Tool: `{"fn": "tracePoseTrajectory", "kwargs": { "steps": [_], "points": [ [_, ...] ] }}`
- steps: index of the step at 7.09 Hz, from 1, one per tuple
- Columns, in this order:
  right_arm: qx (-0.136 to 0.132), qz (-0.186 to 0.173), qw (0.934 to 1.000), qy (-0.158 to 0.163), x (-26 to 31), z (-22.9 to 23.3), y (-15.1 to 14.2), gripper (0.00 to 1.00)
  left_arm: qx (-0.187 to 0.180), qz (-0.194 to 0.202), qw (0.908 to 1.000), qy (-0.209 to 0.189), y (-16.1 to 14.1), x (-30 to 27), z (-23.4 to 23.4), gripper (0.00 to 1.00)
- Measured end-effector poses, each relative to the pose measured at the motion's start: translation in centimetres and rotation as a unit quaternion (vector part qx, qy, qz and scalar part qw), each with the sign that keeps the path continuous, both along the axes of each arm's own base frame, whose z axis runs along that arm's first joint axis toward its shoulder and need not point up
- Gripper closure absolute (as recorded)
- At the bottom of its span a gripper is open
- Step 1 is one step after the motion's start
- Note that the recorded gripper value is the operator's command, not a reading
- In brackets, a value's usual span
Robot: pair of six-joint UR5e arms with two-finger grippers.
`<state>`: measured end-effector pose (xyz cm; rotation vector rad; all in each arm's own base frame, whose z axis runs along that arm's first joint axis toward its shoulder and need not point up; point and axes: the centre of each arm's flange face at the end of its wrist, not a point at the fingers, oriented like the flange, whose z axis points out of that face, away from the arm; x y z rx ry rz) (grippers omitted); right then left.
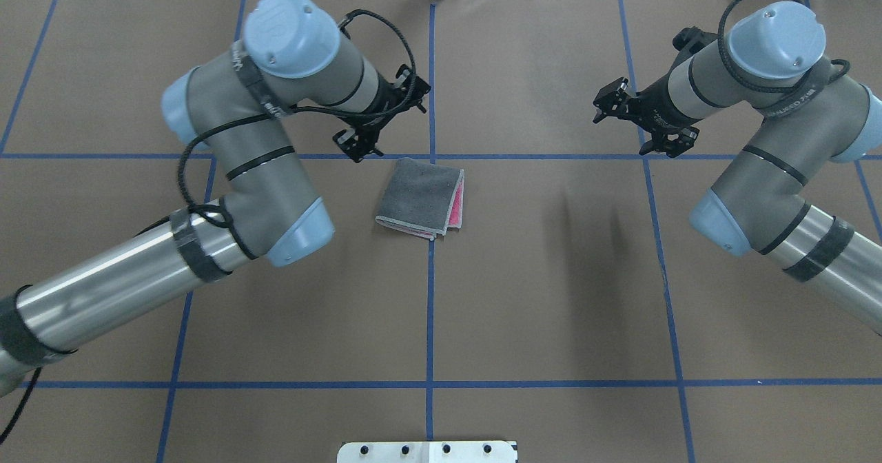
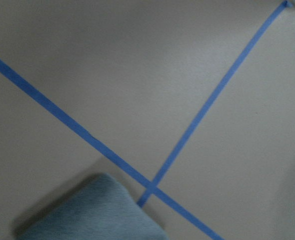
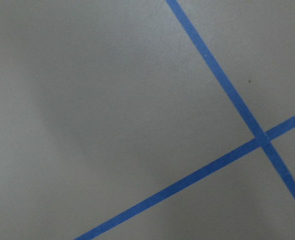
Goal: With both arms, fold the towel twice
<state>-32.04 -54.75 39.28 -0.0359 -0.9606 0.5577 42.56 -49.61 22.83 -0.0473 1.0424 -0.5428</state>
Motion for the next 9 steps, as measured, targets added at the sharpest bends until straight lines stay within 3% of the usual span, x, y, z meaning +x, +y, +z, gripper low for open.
{"fn": "tracePoseTrajectory", "kwargs": {
  "steps": [1,3,4,5,7,8,9],
  "points": [
    [0.007,-0.01,0.9999,0.006,1.5,1.3,0.5,0.0,0.049,0.038,0.9974,-0.038,2.2,-4.6,4.4,0.0],
    [0.042,-0.04,0.998,0.027,5.2,4.1,1.9,0.0,0.143,0.121,0.9761,-0.109,5.3,-12.9,12.1,0.0],
    [0.052,-0.055,0.9967,0.029,7.0,5.1,2.2,0.0,0.171,0.147,0.9651,-0.133,6.2,-15.6,14.4,0.0],
    [0.059,-0.069,0.9955,0.027,9.3,6.2,2.4,0.0,0.196,0.172,0.953,-0.154,6.9,-18.0,16.3,0.0],
    [0.097,-0.108,0.9886,0.04,14.8,9.6,3.8,0.0,0.248,0.236,0.9179,-0.201,8.2,-24.4,21.4,0.0],
    [0.119,-0.127,0.9837,0.047,17.3,11.1,4.4,0.0,0.258,0.26,0.9097,-0.196,8.0,-29.0,24.3,0.0],
    [0.136,-0.142,0.9789,0.055,20.0,12.4,4.6,0.0,0.259,0.273,0.9123,-0.163,7.4,-33.9,27.7,0.0]
  ]
}}
